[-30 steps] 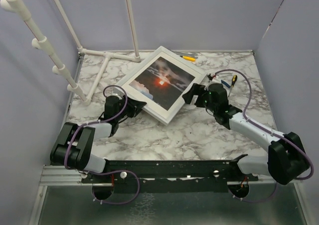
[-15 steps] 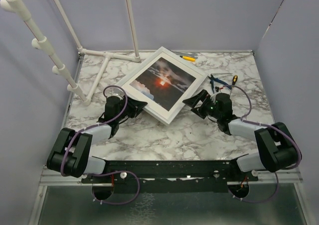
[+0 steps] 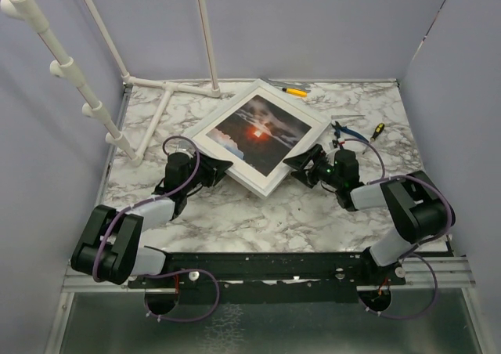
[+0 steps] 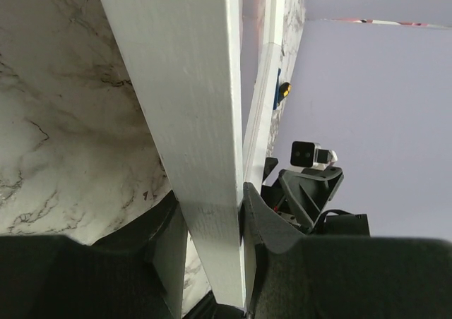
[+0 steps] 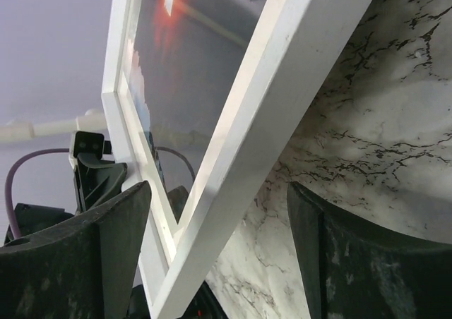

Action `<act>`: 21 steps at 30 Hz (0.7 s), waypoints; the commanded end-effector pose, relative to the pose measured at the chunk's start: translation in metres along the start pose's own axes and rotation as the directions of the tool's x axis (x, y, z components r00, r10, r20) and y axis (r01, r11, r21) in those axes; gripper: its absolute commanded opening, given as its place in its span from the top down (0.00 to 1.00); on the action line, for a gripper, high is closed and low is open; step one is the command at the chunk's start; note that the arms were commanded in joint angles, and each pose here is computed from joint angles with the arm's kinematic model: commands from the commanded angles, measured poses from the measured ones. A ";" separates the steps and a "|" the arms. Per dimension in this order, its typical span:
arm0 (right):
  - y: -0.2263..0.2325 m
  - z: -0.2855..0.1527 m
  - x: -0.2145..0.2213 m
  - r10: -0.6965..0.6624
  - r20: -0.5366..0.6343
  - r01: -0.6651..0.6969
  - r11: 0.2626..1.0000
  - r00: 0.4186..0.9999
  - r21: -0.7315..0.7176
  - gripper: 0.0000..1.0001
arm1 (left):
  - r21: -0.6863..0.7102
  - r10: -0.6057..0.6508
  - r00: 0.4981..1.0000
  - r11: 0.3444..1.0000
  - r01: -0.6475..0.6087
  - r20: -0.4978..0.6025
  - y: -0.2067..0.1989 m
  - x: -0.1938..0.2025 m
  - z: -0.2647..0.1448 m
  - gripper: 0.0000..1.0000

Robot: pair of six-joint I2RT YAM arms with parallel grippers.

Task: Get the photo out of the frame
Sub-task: Turn over the photo frame at the center of the board.

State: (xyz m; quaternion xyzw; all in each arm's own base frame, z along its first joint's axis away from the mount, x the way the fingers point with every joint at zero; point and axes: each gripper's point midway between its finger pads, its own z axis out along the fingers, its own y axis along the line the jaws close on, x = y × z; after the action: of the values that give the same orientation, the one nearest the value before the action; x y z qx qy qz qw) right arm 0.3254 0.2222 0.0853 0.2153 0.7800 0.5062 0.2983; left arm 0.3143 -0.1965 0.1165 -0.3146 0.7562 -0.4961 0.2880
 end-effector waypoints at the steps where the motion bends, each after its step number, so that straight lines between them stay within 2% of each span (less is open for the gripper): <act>1: 0.010 0.002 0.001 0.006 -0.018 -0.007 0.998 1.000 -0.062 0.22 | 0.168 0.109 0.994 0.980 -0.107 -0.004 -0.044 0.005 -0.010 0.96; 16: 0.023 0.009 0.000 0.057 -0.047 -0.062 0.990 0.997 -0.123 0.37 | 0.161 0.102 0.995 0.982 -0.100 -0.004 -0.044 0.007 -0.011 0.93; 21: 0.024 0.009 0.000 0.064 -0.049 -0.070 0.989 0.997 -0.133 0.44 | 0.146 0.102 0.995 0.984 -0.101 -0.004 -0.039 0.007 -0.010 0.87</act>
State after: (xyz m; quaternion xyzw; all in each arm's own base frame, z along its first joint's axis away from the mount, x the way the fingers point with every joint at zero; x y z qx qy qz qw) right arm 0.3263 0.2327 0.0855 0.2272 0.7623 0.5442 0.2669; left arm 0.3084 -0.1985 0.1193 -0.3207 0.7541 -0.5007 0.2788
